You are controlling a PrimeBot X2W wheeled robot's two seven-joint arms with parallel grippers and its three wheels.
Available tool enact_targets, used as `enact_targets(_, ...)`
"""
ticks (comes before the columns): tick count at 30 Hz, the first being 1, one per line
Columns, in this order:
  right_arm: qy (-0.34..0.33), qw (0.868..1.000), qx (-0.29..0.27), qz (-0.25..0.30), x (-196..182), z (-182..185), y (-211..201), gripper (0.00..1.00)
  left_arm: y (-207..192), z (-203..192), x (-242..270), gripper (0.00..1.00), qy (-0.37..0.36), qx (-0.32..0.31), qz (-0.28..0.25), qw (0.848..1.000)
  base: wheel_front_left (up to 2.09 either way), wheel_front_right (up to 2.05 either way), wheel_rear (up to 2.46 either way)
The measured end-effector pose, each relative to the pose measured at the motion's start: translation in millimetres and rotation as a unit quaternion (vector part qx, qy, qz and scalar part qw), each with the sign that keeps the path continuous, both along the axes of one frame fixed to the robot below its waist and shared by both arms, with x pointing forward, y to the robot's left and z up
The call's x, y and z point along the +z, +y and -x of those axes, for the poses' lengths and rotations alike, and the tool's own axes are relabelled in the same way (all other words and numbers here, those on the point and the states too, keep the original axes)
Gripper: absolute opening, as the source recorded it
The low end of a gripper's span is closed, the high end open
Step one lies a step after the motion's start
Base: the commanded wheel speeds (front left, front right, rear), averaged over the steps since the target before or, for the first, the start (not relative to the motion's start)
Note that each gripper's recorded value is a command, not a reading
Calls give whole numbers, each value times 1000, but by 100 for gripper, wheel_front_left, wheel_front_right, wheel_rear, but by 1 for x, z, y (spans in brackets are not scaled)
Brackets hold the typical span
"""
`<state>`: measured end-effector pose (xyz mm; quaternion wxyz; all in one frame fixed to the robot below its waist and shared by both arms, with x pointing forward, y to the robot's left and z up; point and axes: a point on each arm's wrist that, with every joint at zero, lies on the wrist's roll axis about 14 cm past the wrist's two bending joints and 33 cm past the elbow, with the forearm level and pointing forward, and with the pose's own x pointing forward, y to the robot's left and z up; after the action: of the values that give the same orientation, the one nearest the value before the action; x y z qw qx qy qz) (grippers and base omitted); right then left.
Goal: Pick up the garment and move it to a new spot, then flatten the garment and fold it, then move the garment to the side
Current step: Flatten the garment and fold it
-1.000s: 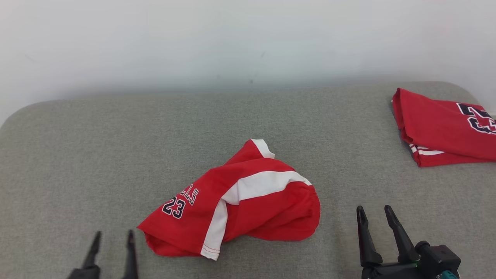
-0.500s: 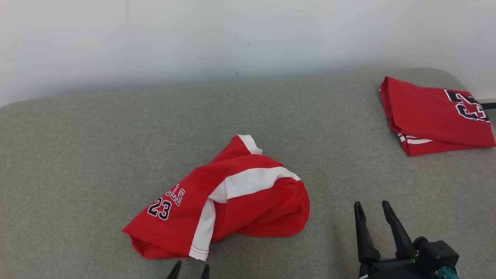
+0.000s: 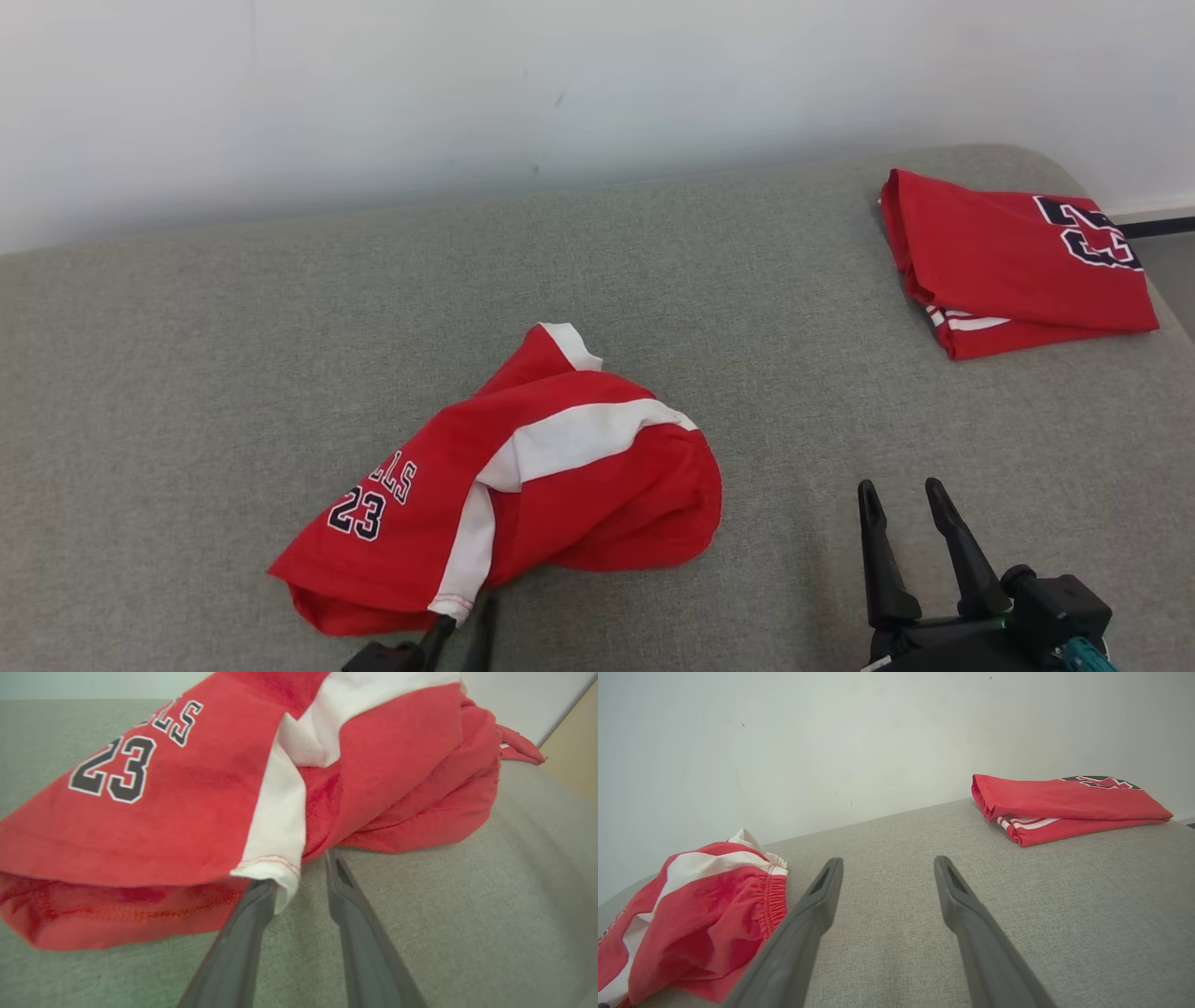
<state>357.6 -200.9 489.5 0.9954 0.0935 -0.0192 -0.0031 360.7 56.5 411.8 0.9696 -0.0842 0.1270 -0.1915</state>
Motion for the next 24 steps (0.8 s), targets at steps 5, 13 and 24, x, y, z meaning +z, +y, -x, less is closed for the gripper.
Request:
enact_targets(5, 0, 1000, 0, -1, 0, 1, 0, 100, 12, -7, 19, 0, -30, 22, 10, 999, 0, 0, 0)
enact_targets(13, 0, 999, 35, -7, -1, -7, 24, 100, 67, 2, 28, 0, -52, 86, -18, 995, 0, 0, 0)
enact_targets(24, -6, 998, 59, -9, 3, -12, 40, 100, 112, 46, -12, 0, 20, 146, -31, 989, 0, 0, 0)
